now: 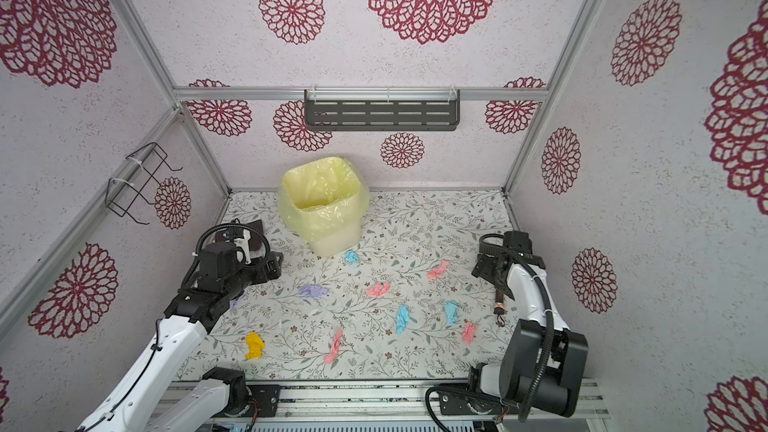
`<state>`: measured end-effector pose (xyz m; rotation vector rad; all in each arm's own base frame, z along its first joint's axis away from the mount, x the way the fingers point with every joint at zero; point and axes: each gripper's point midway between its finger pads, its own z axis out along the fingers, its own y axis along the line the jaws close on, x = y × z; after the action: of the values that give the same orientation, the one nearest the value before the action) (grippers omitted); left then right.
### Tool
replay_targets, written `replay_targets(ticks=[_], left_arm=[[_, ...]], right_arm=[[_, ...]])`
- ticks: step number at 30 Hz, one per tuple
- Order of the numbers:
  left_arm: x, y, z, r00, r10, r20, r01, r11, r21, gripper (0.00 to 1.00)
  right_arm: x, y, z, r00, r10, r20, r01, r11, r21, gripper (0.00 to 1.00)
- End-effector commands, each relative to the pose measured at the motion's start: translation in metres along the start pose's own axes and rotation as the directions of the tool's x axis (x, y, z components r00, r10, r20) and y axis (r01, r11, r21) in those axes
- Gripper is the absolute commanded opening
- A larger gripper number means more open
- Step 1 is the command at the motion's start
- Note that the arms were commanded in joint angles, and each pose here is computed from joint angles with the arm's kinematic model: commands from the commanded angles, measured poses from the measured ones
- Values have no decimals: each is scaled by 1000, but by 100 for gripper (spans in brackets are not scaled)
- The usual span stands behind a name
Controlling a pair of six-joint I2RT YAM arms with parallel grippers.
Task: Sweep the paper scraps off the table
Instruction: 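Grasp the brown brush handle with the right gripper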
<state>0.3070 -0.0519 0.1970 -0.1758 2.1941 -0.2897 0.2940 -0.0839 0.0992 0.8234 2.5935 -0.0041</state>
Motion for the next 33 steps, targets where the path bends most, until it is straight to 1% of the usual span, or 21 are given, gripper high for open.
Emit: replay_targets(ticks=[1,7,11,18,23,27,29,33], left_arm=[[3,-6,0,1000,3,-9,-3,1000,29,97],[13,-7,7,999,6,-41,-4,999,44,97],[16,-10,10,998,15,-61,-12,998,56,97],[18,-14,16,996,22,-89,-16,997,72,97],[19,-16,16,995,25,-94,-18,996,83,97],[20,-16,15,995,22,-93,-14,996,85,97],[20,-16,14,996,18,-91,-11,996,86,97],[21,-16,12,995,20,-93,-13,997,81,97]], right_arm=[[-20,-12,1,996,64,65,-64,998,0,97],[-25,-15,19,998,56,31,-56,998,13,94],[-18,-26,34,999,54,1,-54,996,70,93],[-3,-34,57,996,43,-82,-35,995,99,91],[5,-38,72,990,40,-132,-28,995,94,81],[12,-37,80,987,21,-161,-8,997,82,76],[15,-37,84,985,17,-174,-4,997,79,72],[20,-37,88,982,2,-190,12,997,71,58]])
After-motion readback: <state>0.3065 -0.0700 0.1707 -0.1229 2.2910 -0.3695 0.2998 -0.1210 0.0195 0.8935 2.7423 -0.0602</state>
